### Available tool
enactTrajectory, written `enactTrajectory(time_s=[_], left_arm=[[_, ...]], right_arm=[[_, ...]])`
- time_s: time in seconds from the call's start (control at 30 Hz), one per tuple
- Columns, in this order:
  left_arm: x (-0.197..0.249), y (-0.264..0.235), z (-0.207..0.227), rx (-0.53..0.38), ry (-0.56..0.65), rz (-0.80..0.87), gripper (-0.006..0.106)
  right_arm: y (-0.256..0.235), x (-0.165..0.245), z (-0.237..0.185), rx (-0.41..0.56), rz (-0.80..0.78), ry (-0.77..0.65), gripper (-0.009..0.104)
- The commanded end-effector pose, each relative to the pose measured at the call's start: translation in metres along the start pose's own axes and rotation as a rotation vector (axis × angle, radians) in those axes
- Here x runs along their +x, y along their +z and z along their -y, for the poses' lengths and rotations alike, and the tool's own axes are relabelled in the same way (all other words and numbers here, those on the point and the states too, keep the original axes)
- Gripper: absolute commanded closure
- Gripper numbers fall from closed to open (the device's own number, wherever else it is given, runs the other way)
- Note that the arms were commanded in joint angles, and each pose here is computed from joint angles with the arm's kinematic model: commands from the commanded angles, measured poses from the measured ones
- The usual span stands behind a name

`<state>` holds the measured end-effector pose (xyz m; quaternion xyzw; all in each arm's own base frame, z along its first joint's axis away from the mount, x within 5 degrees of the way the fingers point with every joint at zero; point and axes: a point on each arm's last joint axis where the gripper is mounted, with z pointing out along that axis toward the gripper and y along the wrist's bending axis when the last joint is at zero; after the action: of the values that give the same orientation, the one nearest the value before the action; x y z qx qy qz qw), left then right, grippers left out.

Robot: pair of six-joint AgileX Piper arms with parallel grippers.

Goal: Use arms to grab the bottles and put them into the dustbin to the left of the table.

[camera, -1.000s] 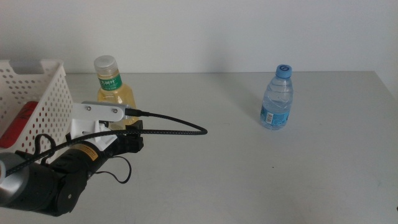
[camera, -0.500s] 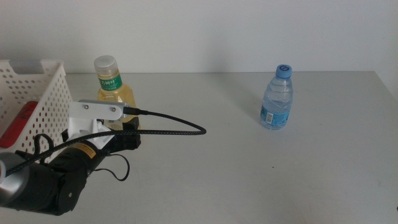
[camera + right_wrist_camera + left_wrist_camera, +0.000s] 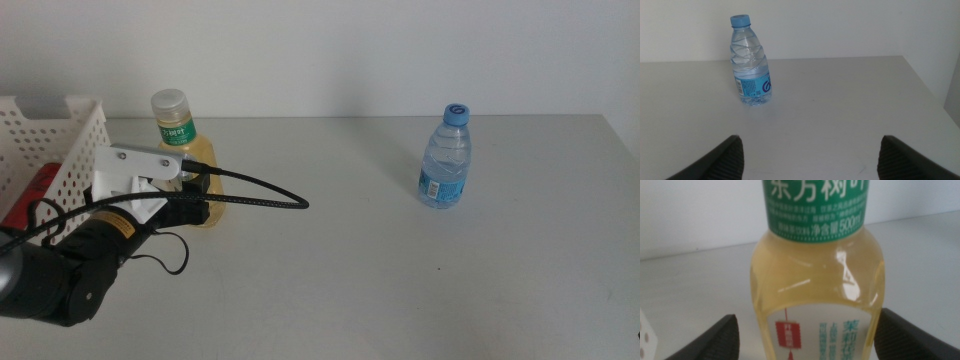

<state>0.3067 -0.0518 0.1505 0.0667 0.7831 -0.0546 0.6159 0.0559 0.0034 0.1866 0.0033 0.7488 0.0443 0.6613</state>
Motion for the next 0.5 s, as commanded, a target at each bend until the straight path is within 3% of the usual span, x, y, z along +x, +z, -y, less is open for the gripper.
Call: enactTrajectory(time_s=[0.0,0.33,0.47], left_arm=[[-0.031,0.004,-0.003,0.04,0.011,0.146,0.011],[-0.023,0.04,-0.004,0.111,-0.038,0.127,0.013],[-0.03,0.04,-0.005,0.134,-0.036,0.138,0.038]], right_arm=[[-0.003,-0.012,0.0,-0.001,0.112,-0.016,0.001],[-0.003,-0.012,0.0,-0.001,0.112,-0.016,0.001],[-0.003,-0.012,0.0,-0.001,0.112,-0.016,0.001]])
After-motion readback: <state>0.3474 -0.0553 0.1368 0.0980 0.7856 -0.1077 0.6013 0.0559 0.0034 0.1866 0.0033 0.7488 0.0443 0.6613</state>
